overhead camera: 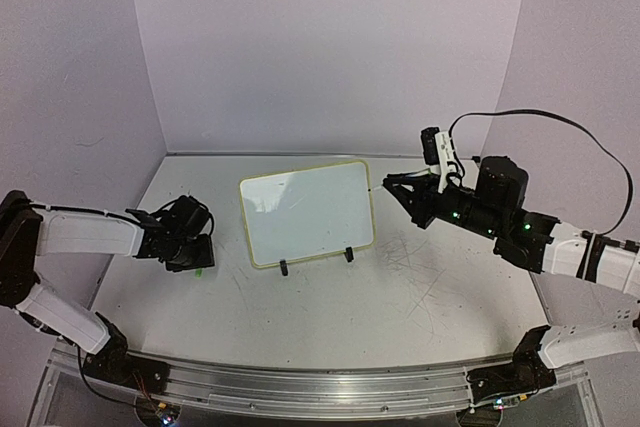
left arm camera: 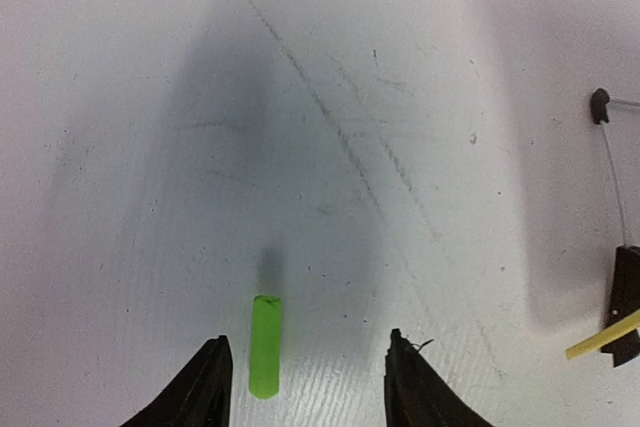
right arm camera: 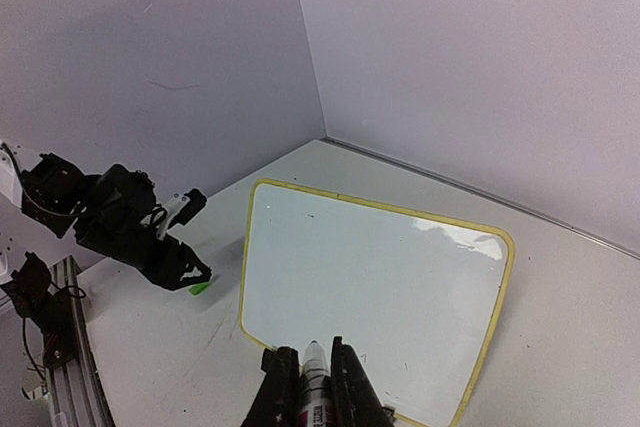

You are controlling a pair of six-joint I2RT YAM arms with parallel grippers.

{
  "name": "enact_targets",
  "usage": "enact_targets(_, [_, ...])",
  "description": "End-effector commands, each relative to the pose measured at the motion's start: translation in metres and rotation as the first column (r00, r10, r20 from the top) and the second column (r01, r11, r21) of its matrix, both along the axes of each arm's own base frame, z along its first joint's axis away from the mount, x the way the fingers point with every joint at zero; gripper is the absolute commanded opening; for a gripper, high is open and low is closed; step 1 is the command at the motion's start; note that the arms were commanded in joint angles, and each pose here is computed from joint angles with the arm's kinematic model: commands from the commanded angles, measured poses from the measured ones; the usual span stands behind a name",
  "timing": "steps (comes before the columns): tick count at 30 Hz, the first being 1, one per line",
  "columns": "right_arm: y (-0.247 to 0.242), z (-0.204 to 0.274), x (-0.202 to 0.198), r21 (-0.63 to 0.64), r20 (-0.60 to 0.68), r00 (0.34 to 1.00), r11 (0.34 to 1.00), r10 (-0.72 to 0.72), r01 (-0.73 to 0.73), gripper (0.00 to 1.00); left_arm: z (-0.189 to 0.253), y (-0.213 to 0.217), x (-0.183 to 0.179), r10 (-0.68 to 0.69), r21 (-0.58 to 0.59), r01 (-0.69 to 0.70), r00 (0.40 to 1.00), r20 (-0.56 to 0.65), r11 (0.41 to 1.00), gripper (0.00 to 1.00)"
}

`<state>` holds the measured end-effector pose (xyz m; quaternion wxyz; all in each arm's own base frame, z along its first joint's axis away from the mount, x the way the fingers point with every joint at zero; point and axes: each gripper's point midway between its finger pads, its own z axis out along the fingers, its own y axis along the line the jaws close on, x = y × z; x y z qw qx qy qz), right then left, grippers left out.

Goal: Write a sentence on the whiteboard
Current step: Put down the pen cap at the corner of the board, then hold the whiteboard at the center of the board.

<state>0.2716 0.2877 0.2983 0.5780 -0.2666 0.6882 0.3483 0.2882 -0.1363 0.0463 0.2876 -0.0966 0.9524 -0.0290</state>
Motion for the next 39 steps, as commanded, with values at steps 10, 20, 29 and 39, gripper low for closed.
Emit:
enact_targets(10, [0.012,-0.002,0.008,-0.018,-0.011,1.000,1.000,0.024,-0.024,0.00,0.115,-0.066,0.005,-0.164,-0.376,0.273,0.941,0.298,0.886,0.89])
enact_targets(20, [0.065,0.003,0.006,-0.073,0.025,0.992,0.990,0.120,-0.118,0.00,0.164,-0.053,0.013,-0.198,-0.552,0.624,0.742,0.640,0.553,0.97])
enact_targets(29, [0.097,0.012,0.026,-0.057,0.023,0.994,0.993,0.104,-0.102,0.00,0.135,-0.056,0.039,-0.303,-0.438,0.696,0.672,0.676,0.569,0.95])
enact_targets(39, [0.093,0.021,0.037,-0.052,0.046,0.998,0.998,0.043,-0.041,0.00,0.137,-0.056,0.043,-0.332,-0.353,0.732,0.610,0.719,0.582,0.90])
